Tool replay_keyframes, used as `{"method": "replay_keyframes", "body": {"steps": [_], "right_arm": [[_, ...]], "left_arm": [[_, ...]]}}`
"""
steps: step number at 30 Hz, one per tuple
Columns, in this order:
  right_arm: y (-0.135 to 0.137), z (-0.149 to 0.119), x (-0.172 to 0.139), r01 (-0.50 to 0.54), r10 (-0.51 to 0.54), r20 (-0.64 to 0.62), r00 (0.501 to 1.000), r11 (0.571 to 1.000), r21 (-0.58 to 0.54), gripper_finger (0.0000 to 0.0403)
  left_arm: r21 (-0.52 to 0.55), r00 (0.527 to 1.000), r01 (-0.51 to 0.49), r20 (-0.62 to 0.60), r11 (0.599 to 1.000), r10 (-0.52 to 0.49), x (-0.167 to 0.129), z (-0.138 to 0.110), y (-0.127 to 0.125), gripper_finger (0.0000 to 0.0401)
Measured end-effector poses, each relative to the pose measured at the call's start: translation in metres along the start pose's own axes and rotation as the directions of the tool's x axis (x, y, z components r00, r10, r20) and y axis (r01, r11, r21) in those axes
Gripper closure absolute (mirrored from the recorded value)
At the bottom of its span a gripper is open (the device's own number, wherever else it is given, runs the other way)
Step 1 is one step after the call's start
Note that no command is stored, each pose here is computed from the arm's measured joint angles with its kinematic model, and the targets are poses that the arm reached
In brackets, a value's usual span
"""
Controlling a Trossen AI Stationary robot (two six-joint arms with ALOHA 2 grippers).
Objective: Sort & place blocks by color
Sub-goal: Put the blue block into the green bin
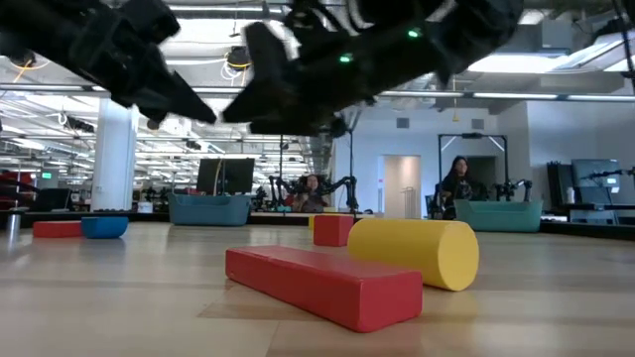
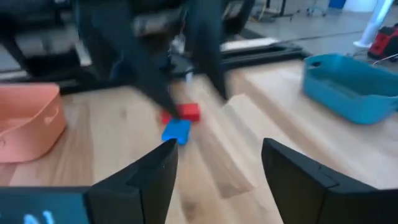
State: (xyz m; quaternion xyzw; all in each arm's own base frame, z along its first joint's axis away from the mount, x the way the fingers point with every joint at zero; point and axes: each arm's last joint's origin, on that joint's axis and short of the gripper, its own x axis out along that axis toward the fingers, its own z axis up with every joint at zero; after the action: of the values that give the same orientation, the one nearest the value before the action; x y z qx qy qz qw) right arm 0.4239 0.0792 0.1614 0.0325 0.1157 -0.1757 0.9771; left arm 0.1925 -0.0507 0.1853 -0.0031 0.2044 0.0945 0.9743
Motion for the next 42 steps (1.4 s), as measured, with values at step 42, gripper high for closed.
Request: {"method": "replay_keyframes", "body": {"steps": [42], "right_arm": [[0.018,-0.008,0.161,-0.136,0.122,-0.284,0.951,0.990,-0.029,0.0070]], "left_arm": [[-0.193,0.933,-0.343,0.038,0.919,0.357,-0.063,-0.045,-0.016,0.0253]]}}
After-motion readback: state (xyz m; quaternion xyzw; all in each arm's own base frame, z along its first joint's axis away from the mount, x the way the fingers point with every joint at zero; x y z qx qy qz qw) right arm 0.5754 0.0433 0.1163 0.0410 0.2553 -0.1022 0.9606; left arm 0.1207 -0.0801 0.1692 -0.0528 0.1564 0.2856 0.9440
